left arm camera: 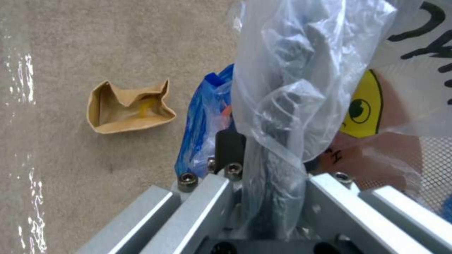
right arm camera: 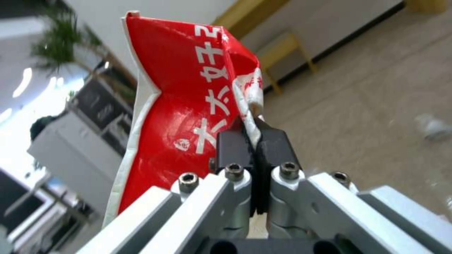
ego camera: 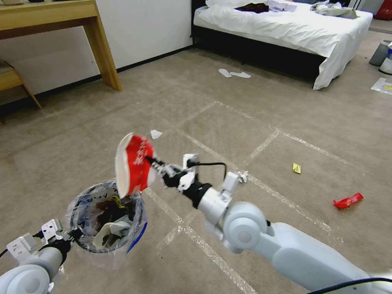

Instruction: Pick up the trash bin and place the garbage on the floor into it.

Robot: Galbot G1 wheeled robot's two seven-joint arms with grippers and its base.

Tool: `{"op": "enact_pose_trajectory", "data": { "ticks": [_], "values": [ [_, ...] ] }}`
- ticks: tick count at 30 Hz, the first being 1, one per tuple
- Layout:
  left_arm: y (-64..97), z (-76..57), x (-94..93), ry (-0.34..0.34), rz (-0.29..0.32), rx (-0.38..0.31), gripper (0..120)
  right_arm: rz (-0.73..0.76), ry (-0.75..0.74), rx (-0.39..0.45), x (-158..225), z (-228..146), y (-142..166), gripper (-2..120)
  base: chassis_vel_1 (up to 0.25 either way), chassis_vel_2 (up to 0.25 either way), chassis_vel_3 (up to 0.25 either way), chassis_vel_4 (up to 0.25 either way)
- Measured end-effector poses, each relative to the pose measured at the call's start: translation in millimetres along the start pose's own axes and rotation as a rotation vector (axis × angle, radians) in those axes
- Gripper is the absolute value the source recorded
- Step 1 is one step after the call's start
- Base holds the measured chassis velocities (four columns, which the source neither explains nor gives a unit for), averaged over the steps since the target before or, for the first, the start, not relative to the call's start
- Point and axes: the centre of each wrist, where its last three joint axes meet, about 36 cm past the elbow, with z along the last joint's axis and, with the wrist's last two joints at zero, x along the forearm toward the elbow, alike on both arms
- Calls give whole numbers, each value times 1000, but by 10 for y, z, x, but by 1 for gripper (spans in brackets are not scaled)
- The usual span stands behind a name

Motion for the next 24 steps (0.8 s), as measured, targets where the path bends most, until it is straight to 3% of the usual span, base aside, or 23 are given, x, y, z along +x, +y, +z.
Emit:
{"op": "enact_pose_trajectory", "data": {
  "ticks": [14,24],
  "values": [
    [-26,-85,-2,7,16,-29,0,-5,116,37,-485,234,149,0,0,0,0,0],
    [-27,-126,-25,14,24,-33,0,29,148,117,-618,402,-31,0,0,0,0,0]
  ]
}}
